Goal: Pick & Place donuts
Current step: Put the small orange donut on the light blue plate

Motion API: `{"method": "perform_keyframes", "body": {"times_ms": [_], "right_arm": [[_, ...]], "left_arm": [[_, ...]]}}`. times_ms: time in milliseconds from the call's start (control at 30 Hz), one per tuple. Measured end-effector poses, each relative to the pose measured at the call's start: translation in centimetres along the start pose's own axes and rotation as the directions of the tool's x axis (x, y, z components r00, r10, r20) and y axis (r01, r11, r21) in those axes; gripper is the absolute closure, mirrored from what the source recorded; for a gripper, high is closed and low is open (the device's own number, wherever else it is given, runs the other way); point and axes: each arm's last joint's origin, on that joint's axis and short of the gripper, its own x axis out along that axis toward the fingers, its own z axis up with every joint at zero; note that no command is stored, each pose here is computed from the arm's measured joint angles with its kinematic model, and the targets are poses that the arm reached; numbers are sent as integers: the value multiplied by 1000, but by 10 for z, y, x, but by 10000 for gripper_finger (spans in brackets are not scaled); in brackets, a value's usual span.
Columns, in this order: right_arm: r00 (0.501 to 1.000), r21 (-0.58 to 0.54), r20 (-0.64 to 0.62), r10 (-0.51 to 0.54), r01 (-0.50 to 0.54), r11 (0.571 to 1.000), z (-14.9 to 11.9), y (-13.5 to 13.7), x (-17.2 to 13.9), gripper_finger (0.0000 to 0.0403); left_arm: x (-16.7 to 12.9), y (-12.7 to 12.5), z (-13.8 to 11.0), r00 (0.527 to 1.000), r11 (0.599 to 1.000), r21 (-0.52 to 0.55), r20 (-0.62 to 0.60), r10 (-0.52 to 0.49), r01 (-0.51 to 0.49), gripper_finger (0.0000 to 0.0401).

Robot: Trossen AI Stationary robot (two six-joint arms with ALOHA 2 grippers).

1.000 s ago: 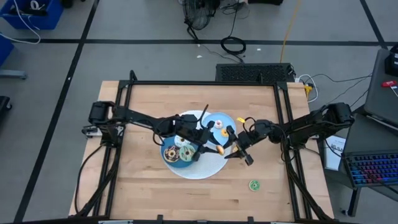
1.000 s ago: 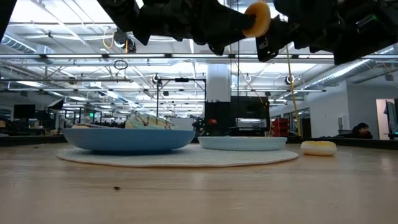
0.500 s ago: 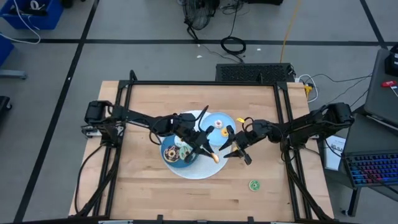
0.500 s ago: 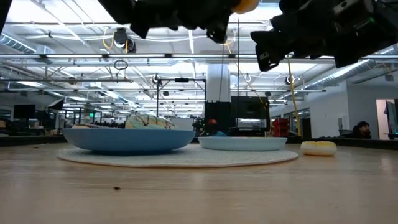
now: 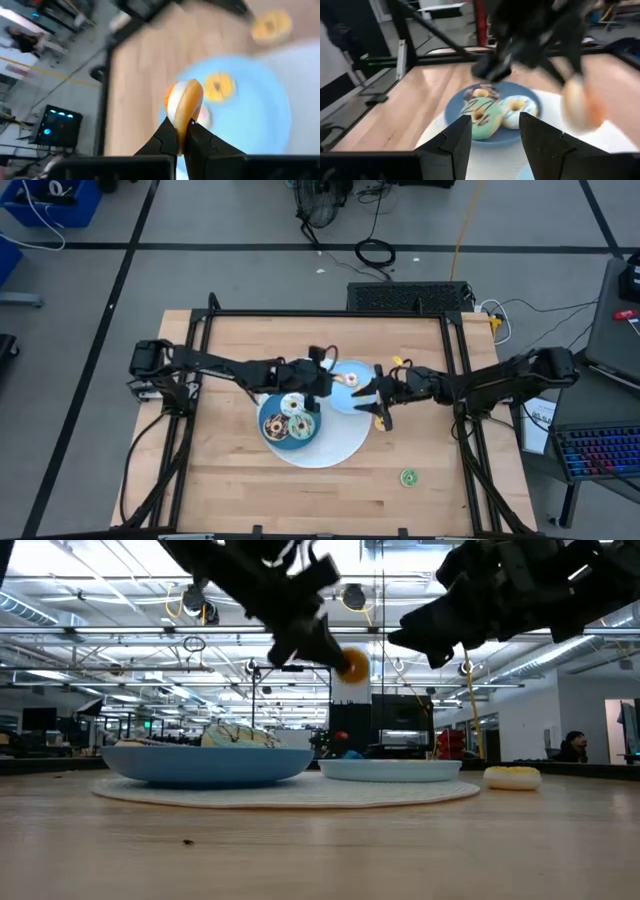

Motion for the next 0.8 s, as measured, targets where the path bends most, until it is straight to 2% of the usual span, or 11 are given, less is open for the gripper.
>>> {"method": "perform_keyframes", "body": {"times_ms": [167,433,600,800], "right_arm": [[998,-11,46,-45,46,999,10,-3,-7,248],[997,-20,60,-49,50,999,14,-3,-12,248],[997,-20,54,-50,51,999,14,-3,-12,248],[997,-19,50,-50,51,999,14,-3,-12,248]], "left_arm": [[32,-20,-19,997,994,99,-76,-34,42,390],[69,-54,-41,976,952,303,-195,98,-36,391],[74,-56,-45,974,959,279,-202,102,-43,348],[70,-53,-37,970,964,238,-178,166,-122,284]]}}
